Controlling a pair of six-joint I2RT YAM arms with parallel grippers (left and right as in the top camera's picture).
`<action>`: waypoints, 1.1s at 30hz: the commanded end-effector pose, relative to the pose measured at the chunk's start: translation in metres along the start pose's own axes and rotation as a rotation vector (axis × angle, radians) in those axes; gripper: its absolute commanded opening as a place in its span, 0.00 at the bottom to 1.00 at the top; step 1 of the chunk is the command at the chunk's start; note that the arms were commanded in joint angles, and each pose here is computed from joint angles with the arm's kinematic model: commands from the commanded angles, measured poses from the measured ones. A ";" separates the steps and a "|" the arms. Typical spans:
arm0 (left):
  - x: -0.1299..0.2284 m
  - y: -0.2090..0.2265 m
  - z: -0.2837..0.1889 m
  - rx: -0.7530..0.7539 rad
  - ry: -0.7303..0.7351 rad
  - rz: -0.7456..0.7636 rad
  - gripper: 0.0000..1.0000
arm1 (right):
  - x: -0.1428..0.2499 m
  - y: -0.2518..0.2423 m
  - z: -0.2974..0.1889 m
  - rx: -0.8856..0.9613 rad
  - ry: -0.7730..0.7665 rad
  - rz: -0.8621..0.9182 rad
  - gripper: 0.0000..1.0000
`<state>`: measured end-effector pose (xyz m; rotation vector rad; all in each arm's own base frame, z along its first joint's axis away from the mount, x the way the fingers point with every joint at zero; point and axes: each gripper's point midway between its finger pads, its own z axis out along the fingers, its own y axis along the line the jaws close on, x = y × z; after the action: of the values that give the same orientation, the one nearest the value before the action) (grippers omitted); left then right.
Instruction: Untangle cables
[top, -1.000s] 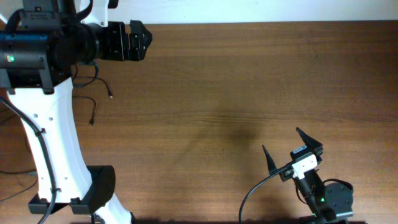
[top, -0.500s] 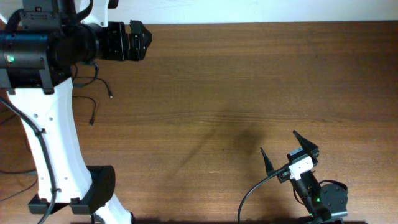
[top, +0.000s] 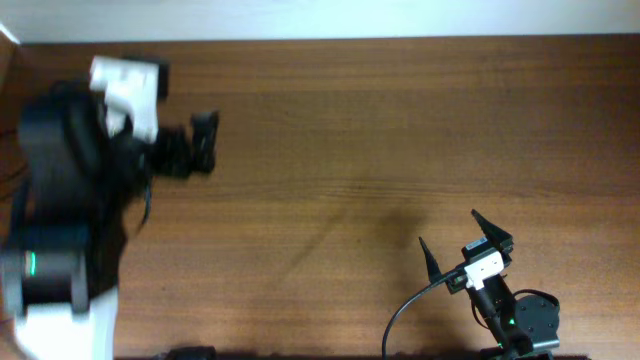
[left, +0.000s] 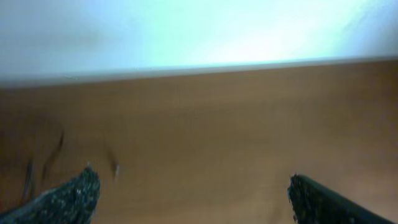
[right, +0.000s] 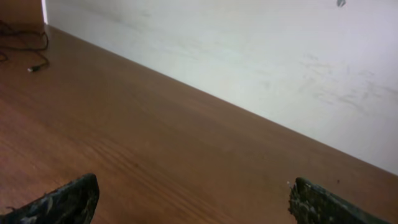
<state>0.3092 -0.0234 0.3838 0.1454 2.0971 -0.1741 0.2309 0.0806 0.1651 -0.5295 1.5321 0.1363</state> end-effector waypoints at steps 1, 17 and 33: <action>0.067 0.015 -0.021 -0.084 -0.057 -0.020 0.99 | 0.003 0.001 0.000 0.002 0.002 0.004 0.99; 0.225 0.021 0.055 -0.133 -0.469 0.058 1.00 | 0.003 0.001 0.000 0.002 0.002 0.004 0.99; 0.225 0.018 0.055 -0.123 -0.467 0.062 0.99 | 0.003 0.001 0.000 0.002 0.002 0.004 0.99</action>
<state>0.2454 -0.0084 0.1623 0.0966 1.6327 -0.0309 0.2311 0.0799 0.1648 -0.5267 1.5331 0.1326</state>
